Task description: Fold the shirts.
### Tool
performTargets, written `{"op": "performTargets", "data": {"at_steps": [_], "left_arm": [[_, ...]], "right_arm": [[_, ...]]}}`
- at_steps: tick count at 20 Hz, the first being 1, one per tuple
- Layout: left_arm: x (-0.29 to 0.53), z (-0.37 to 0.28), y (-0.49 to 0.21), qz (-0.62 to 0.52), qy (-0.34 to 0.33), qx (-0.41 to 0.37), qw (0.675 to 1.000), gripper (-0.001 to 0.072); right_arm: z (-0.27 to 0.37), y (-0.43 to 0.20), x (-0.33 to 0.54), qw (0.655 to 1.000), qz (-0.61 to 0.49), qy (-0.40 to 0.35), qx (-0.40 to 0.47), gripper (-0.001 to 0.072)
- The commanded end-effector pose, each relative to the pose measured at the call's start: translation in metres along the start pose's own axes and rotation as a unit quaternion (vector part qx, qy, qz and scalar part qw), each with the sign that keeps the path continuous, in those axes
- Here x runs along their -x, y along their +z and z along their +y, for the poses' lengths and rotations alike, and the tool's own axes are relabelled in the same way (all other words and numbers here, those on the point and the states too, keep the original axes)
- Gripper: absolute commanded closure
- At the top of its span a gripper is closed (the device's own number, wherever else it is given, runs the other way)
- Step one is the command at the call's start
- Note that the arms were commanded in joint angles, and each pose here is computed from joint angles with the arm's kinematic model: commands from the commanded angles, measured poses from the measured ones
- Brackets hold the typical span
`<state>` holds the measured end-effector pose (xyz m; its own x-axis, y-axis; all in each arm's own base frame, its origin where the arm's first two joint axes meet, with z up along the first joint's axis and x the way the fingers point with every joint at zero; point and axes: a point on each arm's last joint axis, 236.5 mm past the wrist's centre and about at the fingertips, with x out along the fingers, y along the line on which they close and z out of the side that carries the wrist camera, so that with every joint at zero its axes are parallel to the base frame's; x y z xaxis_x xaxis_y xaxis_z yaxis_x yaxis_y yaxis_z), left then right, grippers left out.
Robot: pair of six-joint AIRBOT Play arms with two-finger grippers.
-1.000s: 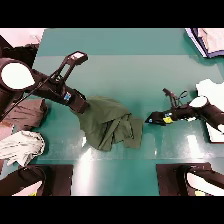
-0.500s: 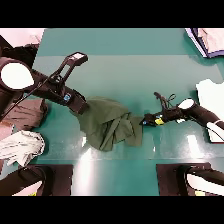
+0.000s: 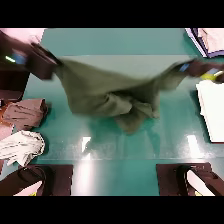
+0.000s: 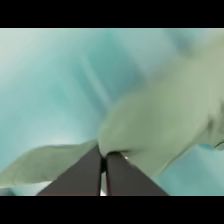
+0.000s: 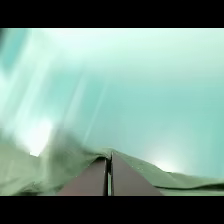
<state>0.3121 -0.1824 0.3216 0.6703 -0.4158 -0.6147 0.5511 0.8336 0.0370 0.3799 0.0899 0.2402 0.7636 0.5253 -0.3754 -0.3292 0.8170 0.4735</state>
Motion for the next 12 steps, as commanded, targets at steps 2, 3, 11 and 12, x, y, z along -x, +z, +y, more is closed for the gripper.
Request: {"op": "performTargets", "data": {"at_steps": [2,3,11,12], "left_arm": [[0.108,0.008,0.073,-0.16,0.027,-0.006,0.987,0.0685],[0.128,0.006,0.08,-0.189,0.026,-0.007,0.982,0.0685],[0.216,-0.016,0.095,-0.312,-0.009,-0.01,0.95,0.0685],[0.223,-0.024,0.094,-0.319,-0.024,-0.012,0.947,0.0685]], "right_arm": [[0.079,0.118,0.121,0.975,-0.182,-0.022,0.123,0.0692],[0.095,0.132,0.144,0.967,-0.209,-0.028,0.146,0.0693],[0.172,0.179,0.262,0.896,-0.332,-0.12,0.268,0.0693],[0.175,0.181,0.265,0.894,-0.328,-0.127,0.278,0.0693]]}}
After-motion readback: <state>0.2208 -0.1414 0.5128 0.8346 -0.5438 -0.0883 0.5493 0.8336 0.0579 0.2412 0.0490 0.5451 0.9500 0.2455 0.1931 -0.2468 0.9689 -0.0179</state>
